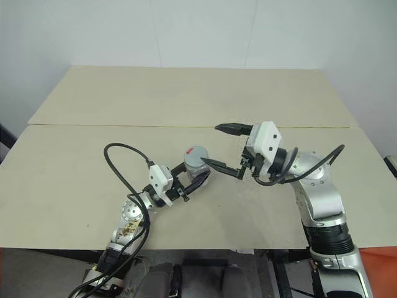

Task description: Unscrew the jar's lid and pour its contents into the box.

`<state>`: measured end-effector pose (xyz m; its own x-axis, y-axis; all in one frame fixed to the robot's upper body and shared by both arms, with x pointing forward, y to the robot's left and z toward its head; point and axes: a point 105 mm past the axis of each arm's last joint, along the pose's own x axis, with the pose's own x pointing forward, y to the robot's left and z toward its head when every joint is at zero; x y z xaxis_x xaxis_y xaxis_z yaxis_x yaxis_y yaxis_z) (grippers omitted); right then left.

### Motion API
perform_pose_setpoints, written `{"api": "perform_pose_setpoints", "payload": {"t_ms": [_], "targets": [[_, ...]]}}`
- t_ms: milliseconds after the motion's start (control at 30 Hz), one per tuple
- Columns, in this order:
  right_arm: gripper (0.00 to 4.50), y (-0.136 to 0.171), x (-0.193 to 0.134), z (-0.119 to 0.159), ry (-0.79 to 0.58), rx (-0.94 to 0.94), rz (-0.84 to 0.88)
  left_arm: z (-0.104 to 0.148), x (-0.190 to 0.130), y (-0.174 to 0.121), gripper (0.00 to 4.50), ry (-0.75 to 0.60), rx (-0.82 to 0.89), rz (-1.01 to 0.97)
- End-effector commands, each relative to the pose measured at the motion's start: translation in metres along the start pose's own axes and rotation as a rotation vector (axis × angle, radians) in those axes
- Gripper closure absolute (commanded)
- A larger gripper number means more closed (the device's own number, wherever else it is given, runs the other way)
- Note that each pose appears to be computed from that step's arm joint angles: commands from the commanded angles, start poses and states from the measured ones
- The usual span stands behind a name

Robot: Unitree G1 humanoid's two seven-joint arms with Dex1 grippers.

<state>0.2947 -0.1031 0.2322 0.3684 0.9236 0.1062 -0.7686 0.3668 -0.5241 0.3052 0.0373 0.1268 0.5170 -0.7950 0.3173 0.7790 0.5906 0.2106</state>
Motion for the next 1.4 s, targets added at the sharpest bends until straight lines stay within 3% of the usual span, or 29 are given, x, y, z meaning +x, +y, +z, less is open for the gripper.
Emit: {"api": "perform_pose_setpoints", "payload": {"t_ms": [33, 233, 567, 1400], "targets": [[0.06, 0.005, 0.004, 0.028, -0.087, -0.043, 0.027, 0.013, 0.004, -0.001, 2.39, -0.062, 0.028, -0.008], [0.06, 0.019, 0.024, 0.02, -0.079, -0.004, 0.058, 0.014, 0.006, 0.0, 2.39, -0.066, 0.03, -0.006], [0.06, 0.019, 0.039, 0.009, -0.037, 0.049, 0.054, 0.014, 0.006, -0.001, 2.39, -0.069, 0.036, -0.008], [0.06, 0.011, 0.013, -0.003, 0.046, 0.026, 0.022, 0.013, 0.006, -0.001, 2.39, -0.07, 0.035, -0.009]]}}
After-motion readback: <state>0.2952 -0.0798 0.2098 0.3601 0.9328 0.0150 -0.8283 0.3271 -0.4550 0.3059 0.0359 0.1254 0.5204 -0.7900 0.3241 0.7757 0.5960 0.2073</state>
